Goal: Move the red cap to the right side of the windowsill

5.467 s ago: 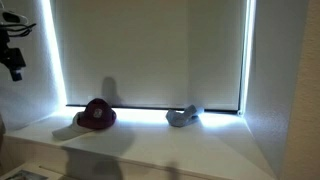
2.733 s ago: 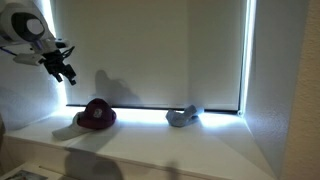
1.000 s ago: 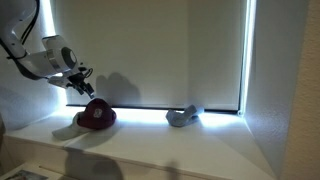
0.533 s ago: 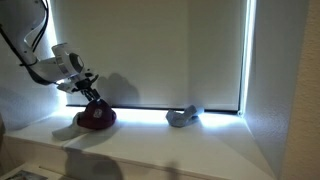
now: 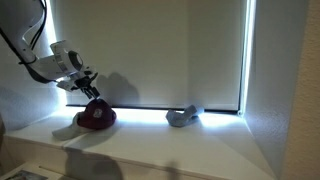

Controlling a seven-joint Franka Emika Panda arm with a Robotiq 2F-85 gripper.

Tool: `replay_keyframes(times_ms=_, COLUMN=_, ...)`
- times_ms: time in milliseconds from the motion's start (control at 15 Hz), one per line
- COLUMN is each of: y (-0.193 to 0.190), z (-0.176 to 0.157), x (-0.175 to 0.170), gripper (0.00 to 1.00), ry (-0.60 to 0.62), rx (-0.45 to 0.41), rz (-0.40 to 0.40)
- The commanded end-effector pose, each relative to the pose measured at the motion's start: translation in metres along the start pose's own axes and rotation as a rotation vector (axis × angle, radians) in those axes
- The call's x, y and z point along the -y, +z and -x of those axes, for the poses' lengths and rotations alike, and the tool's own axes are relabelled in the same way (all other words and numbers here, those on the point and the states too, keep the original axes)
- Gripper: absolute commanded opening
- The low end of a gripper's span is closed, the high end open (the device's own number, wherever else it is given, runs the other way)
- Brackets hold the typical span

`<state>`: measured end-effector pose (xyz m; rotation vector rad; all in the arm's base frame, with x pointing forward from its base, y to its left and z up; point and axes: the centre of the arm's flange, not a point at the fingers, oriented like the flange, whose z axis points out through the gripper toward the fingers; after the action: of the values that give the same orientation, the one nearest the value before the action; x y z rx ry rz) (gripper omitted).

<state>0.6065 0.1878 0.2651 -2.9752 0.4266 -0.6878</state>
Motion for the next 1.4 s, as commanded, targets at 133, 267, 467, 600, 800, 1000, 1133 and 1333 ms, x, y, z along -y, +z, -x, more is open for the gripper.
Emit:
replay_keyframes(times_ms=133, y=-0.002, z=-0.003, x=-0.002, gripper=1.0, ry=0.021, rx=-0.022, rz=0.003)
replay_keyframes(times_ms=267, y=-0.001, z=-0.001, x=-0.001, gripper=1.0, ry=0.02, rx=-0.019, rz=0.003)
replay_keyframes(times_ms=467, y=-0.005, z=0.006, x=0.001, gripper=1.0, ry=0.003, rx=-0.019, rz=0.013)
replay_keyframes(times_ms=600, y=0.0, z=0.001, x=0.001, gripper=1.0, ry=0.015, rx=-0.012, rz=0.011)
replay_keyframes(times_ms=800, y=0.0, z=0.002, x=0.002, gripper=1.0, ry=0.013, rx=-0.009, rz=0.013)
replay_keyframes(times_ms=1000, y=0.0, z=0.002, x=0.002, gripper=1.0, ry=0.013, rx=-0.009, rz=0.014)
replay_keyframes(times_ms=1133, y=0.003, z=0.001, x=0.002, gripper=1.0, ry=0.026, rx=0.032, rz=0.044)
replay_keyframes(times_ms=1333, y=0.007, z=0.005, x=0.0, gripper=1.0, ry=0.043, rx=0.039, rz=0.053)
